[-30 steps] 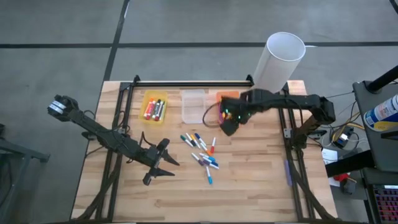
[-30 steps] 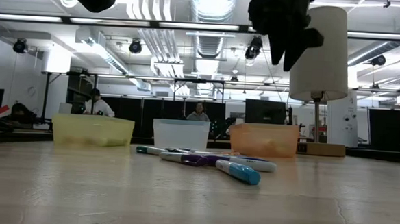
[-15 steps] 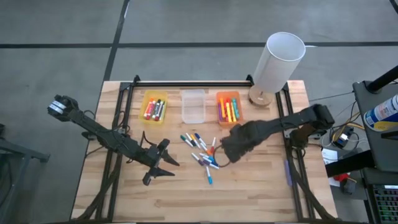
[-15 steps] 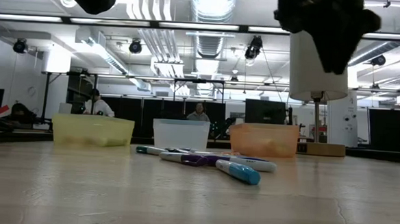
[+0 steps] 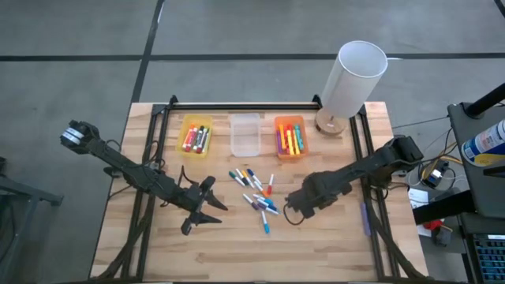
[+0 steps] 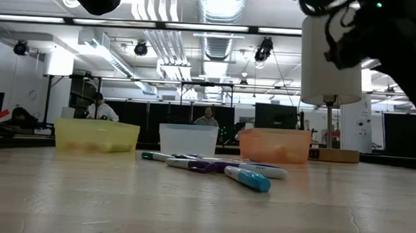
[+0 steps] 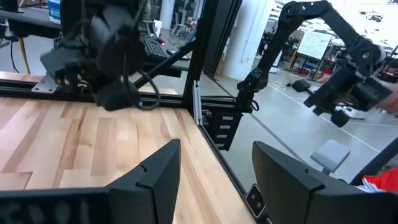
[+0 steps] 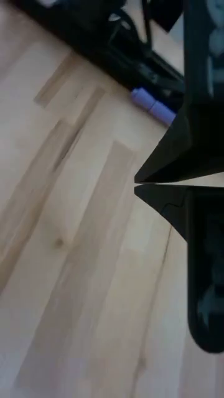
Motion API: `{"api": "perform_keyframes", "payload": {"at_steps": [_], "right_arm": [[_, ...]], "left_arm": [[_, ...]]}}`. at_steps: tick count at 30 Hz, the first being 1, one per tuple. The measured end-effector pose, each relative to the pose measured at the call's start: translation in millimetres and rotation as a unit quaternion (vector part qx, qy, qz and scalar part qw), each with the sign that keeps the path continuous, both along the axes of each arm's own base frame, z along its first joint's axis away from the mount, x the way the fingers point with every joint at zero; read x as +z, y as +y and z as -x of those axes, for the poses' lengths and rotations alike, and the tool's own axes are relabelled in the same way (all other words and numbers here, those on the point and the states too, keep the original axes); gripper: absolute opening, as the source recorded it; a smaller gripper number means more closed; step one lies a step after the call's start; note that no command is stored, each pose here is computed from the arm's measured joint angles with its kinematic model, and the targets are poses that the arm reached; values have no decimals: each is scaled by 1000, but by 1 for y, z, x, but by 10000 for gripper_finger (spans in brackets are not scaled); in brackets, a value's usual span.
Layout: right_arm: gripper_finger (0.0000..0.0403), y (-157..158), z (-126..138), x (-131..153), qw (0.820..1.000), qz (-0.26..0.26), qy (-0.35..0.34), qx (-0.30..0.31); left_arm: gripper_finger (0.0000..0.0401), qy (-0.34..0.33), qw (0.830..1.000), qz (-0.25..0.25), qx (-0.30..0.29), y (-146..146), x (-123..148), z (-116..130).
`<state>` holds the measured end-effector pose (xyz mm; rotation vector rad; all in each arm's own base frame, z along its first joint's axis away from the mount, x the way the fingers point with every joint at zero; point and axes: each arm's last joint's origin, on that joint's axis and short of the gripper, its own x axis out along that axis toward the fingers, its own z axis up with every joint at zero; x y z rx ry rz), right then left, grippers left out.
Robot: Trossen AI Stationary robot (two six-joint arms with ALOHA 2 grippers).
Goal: Pick & Place Markers
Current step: Put the large purple highlighter pen into the orange bin
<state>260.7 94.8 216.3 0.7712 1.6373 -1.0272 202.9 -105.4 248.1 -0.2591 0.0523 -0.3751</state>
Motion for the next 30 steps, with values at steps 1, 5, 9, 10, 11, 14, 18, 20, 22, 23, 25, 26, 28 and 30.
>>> {"api": "perform_keyframes", "payload": {"at_steps": [1, 5, 9, 10, 11, 14, 18, 20, 22, 23, 25, 26, 28, 30], "right_arm": [[9, 0, 3, -3, 1000, 1, 9, -4], [8, 2, 15, -18, 998, -11, 52, -34], [8, 9, 33, -34, 992, -22, 108, -65], [8, 11, 37, -38, 990, -22, 120, -69], [8, 13, 42, -41, 989, -18, 130, -72], [8, 17, 53, -51, 985, -10, 149, -88], [8, 19, 64, -63, 983, 3, 159, -96], [8, 19, 68, -67, 982, 8, 165, -97], [8, 18, 72, -70, 980, 12, 175, -99], [8, 17, 74, -72, 978, 8, 181, -102], [8, 17, 78, -75, 975, -7, 194, -110], [8, 16, 79, -77, 974, -16, 199, -111], [8, 17, 81, -80, 973, -31, 200, -110], [8, 20, 79, -82, 973, -55, 193, -111]], "left_arm": [[193, -2, 1000, 1, 0, 0, 0, 0], [193, -21, 1000, 11, 0, 0, 5, 0], [193, -39, 999, 20, 1, 0, 13, -1], [193, -42, 999, 22, 1, -1, 15, -2], [193, -44, 999, 23, 1, -1, 16, -2], [193, -54, 998, 28, 1, -1, 24, -3], [193, -63, 997, 33, 1, -2, 31, -4], [193, -65, 997, 34, 1, -2, 31, -4], [193, -63, 997, 33, 1, -2, 31, -4], [193, -63, 998, 33, 1, -2, 31, -4], [193, -62, 998, 32, 1, -2, 31, -4], [193, -62, 998, 32, 1, -2, 31, -4], [193, -63, 998, 33, 1, -2, 31, -4], [193, -63, 997, 33, 1, -2, 31, -4]]}}
